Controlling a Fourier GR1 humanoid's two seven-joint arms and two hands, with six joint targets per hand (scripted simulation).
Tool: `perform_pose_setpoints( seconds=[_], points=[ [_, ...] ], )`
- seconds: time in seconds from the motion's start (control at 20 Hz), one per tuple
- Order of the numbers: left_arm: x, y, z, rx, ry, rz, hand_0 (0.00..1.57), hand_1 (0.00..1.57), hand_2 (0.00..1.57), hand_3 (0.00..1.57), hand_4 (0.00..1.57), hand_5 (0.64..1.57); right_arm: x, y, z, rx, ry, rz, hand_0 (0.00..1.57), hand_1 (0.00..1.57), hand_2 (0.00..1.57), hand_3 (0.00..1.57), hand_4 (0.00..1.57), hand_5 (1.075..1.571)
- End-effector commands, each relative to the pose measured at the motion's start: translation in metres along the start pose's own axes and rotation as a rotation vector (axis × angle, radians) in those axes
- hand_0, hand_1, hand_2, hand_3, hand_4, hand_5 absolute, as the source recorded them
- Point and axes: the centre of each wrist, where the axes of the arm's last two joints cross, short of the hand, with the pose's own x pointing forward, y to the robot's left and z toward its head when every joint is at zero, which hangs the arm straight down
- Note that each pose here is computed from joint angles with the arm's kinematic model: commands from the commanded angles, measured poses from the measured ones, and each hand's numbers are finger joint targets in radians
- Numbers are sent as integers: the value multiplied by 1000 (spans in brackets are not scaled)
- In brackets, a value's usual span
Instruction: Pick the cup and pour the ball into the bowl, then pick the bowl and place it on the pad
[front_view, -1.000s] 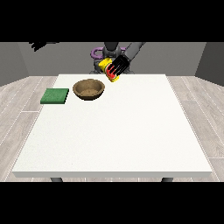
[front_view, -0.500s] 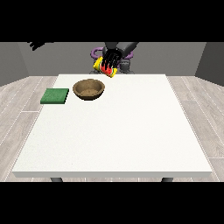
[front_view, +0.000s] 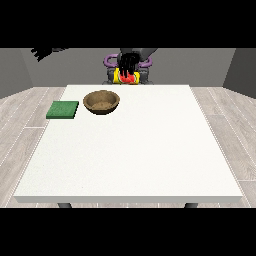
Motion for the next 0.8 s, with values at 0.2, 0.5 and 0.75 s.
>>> perform_pose_setpoints(
  seconds=[0.2, 0.5, 0.75],
  points=[
    [-2, -1, 1, 32, -36, -177, 859, 859, 1571, 1564, 543, 1539, 12, 4, -6, 9, -31, -23, 0, 0, 0, 422, 443, 1570],
    [15, 11, -2, -30, -94, -264, 0, 0, 1093, 1549, 783, 1570, 9, 21, -10, 60, -51, -44, 0, 0, 0, 342, 450, 1571],
    [15, 14, -6, -18, -206, -480, 0, 0, 1489, 1571, 967, 1568, 6, 17, -10, 61, -46, -63, 0, 0, 0, 303, 470, 1570]
  ],
)
